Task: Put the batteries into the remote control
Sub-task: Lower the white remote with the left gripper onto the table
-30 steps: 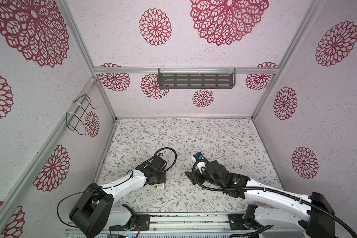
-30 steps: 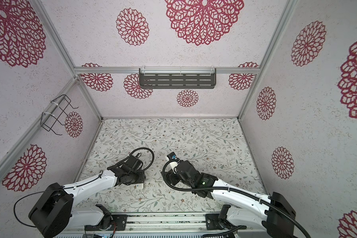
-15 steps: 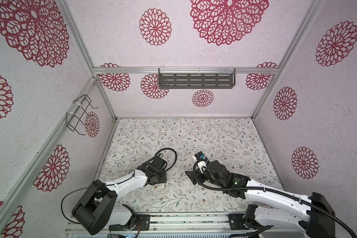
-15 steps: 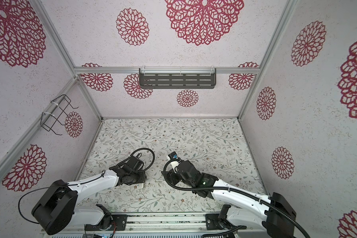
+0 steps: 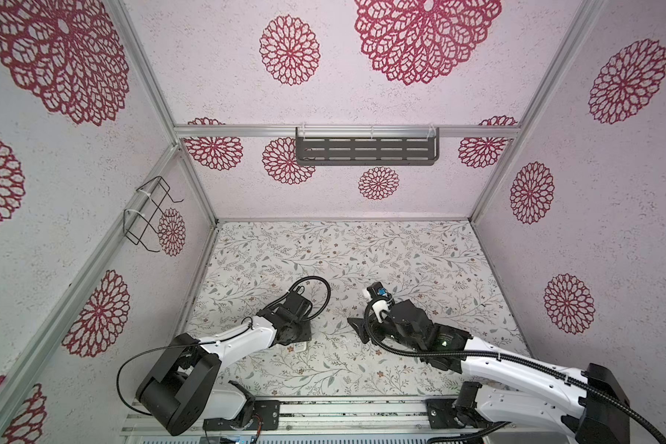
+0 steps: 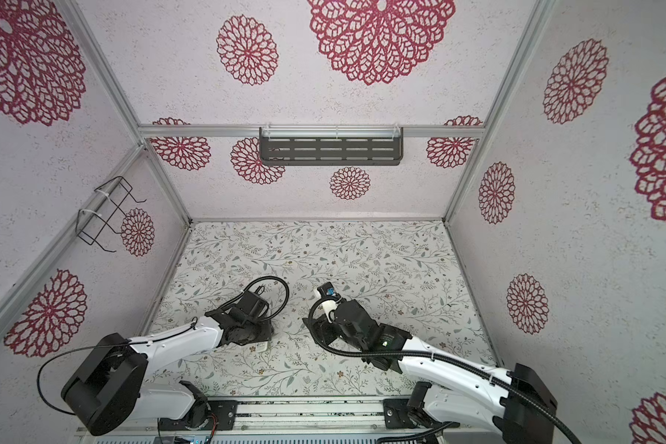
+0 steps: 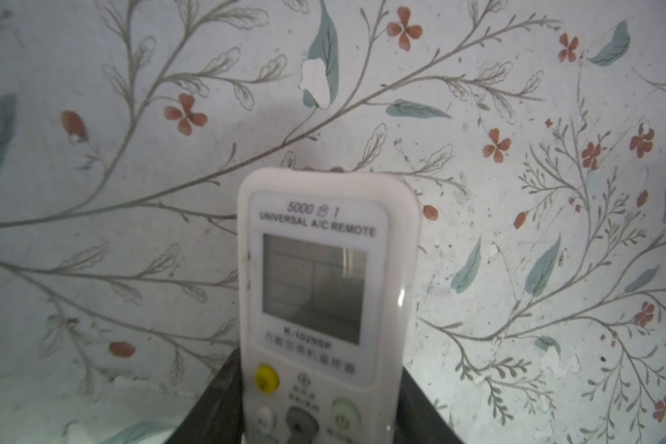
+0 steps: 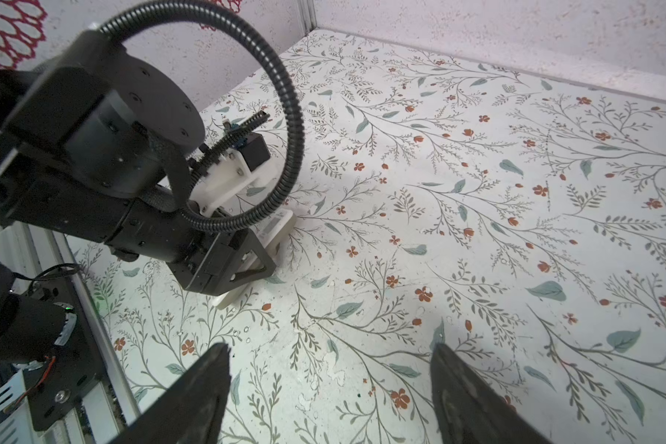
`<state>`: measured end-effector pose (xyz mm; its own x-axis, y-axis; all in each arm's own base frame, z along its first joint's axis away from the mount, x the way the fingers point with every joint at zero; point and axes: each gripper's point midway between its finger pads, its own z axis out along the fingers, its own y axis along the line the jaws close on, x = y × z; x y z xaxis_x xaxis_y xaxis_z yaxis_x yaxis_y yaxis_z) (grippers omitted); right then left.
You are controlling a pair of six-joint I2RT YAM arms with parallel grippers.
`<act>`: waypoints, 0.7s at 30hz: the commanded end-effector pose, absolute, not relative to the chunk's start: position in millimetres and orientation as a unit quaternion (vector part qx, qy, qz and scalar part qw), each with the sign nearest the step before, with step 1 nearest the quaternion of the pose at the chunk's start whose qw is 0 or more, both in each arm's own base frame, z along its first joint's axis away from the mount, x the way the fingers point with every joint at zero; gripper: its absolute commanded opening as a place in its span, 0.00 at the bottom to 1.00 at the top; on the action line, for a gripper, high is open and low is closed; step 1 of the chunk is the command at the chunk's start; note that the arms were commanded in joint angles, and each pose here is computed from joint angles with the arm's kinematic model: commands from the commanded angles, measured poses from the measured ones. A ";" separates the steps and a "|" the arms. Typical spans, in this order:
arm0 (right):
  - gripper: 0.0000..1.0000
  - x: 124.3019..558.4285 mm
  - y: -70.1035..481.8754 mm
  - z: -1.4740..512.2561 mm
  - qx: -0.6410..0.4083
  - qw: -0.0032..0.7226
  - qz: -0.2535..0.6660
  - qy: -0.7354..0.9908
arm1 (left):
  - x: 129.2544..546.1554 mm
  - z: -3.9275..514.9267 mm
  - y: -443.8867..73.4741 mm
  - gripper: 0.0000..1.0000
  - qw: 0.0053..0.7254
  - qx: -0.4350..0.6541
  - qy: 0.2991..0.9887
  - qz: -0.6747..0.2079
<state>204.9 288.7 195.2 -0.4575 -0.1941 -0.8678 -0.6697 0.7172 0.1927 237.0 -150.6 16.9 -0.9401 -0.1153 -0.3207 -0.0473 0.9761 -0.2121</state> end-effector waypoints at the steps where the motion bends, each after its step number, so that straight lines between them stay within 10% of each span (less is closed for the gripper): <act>1: 0.83 210.6 280.7 207.7 -0.243 0.469 0.265 0.807 | 231.8 6.8 -148.0 0.48 0.157 -0.042 0.982 -0.093; 21: 0.83 225.0 217.2 212.1 -0.177 0.534 0.174 0.808 | 240.9 32.3 -152.2 0.90 0.180 -0.041 0.977 -0.105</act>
